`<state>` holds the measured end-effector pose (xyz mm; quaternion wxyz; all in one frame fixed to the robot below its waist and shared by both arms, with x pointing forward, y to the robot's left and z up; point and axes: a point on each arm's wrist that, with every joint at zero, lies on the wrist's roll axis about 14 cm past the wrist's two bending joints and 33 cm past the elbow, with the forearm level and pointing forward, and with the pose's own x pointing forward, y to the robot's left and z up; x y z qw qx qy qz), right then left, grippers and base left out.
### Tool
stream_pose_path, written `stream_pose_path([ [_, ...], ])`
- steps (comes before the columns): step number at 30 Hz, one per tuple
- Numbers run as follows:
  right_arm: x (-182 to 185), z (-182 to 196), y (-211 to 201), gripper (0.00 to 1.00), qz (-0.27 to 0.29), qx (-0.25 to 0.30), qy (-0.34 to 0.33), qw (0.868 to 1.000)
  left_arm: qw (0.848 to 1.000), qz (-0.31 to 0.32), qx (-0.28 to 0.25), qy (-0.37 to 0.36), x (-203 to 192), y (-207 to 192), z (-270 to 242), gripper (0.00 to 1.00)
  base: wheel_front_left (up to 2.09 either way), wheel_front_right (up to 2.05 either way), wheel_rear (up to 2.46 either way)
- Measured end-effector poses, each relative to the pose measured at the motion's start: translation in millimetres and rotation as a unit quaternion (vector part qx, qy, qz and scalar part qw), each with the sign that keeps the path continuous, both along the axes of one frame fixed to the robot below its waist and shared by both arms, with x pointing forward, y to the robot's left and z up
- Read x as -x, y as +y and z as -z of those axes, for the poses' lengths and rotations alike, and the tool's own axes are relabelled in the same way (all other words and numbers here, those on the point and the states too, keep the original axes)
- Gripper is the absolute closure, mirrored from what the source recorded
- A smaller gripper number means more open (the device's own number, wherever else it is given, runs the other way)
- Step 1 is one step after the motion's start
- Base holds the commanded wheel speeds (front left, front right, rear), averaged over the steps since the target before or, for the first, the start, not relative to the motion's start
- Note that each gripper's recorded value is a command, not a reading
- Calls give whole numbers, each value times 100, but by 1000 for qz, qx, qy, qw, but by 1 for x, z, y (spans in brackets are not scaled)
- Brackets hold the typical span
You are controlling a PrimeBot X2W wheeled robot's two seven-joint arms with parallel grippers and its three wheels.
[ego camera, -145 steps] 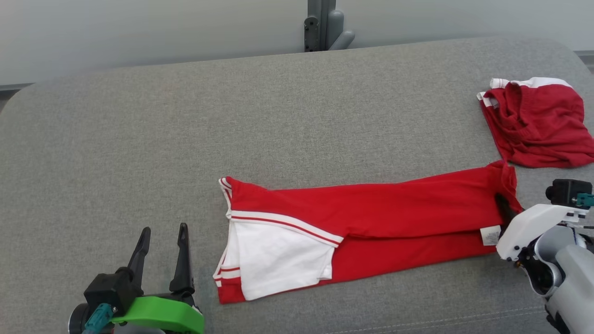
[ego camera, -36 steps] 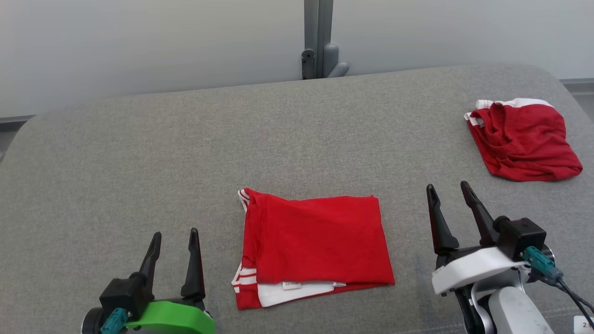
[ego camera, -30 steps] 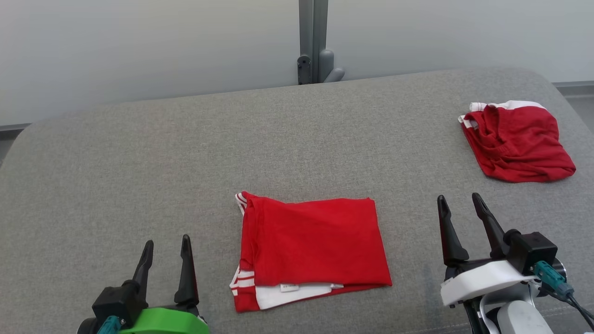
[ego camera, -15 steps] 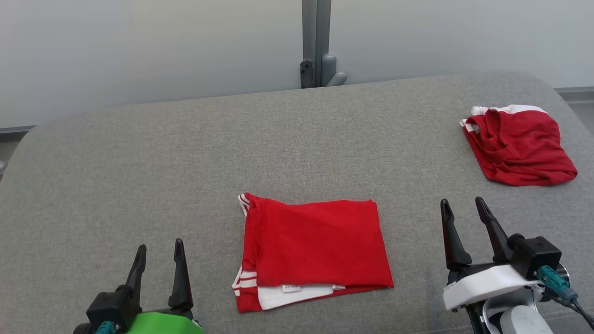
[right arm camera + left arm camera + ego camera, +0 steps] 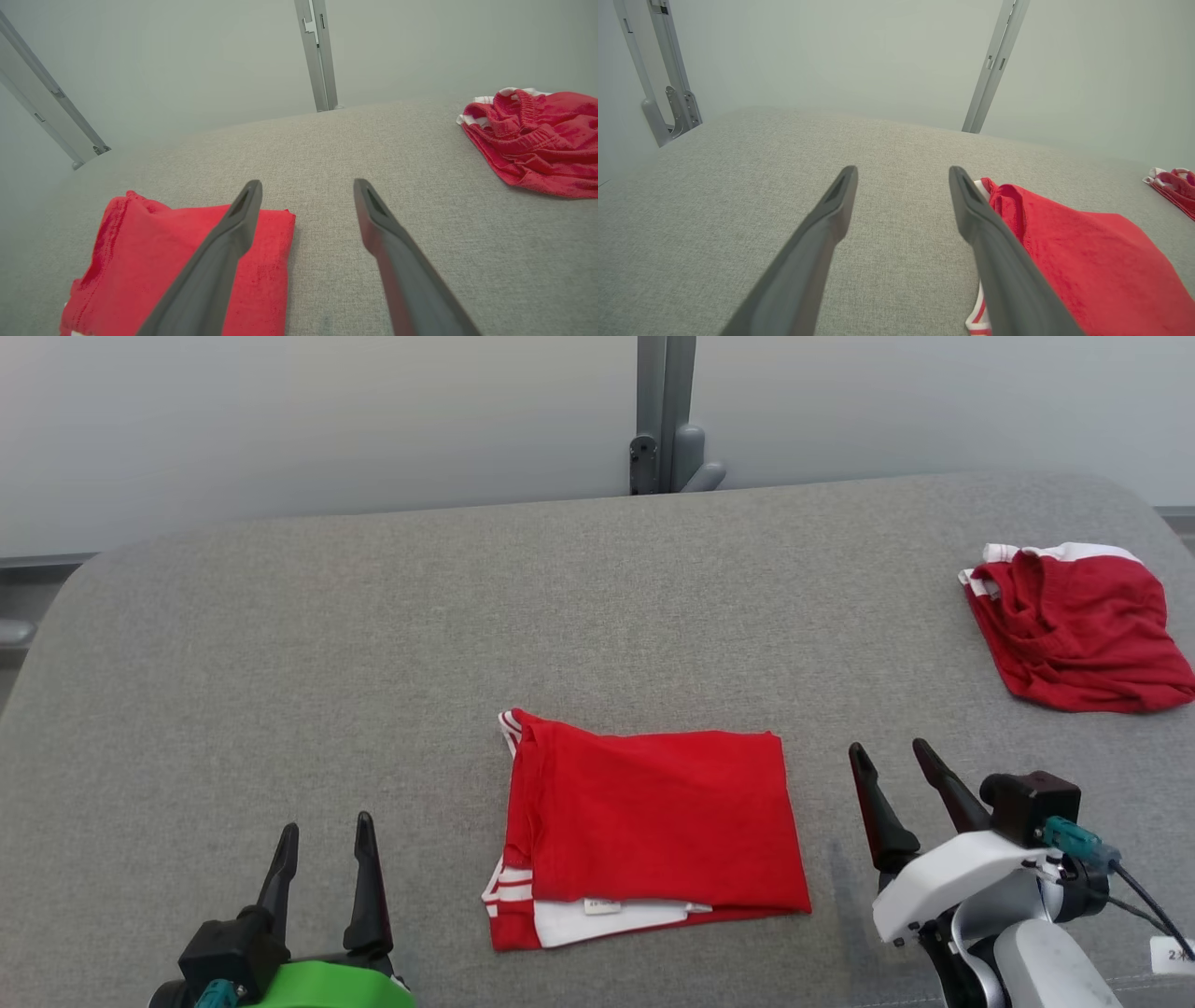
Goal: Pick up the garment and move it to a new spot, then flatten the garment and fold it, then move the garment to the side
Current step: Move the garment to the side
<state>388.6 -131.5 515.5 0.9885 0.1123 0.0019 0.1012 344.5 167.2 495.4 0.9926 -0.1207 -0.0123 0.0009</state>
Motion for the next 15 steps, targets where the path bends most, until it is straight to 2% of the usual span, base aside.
stream_pose_path([
  [5,-15,37,7,0,-32,2,89,995,1000,-7,-1,8,-3,4,5,0,0,0,0],
  [10,-24,74,20,0,-64,-4,174,983,1000,-25,-2,15,-5,14,10,0,0,0,0],
  [15,-30,96,42,0,-102,-17,227,969,999,-46,-5,23,-3,27,14,0,0,0,0],
])
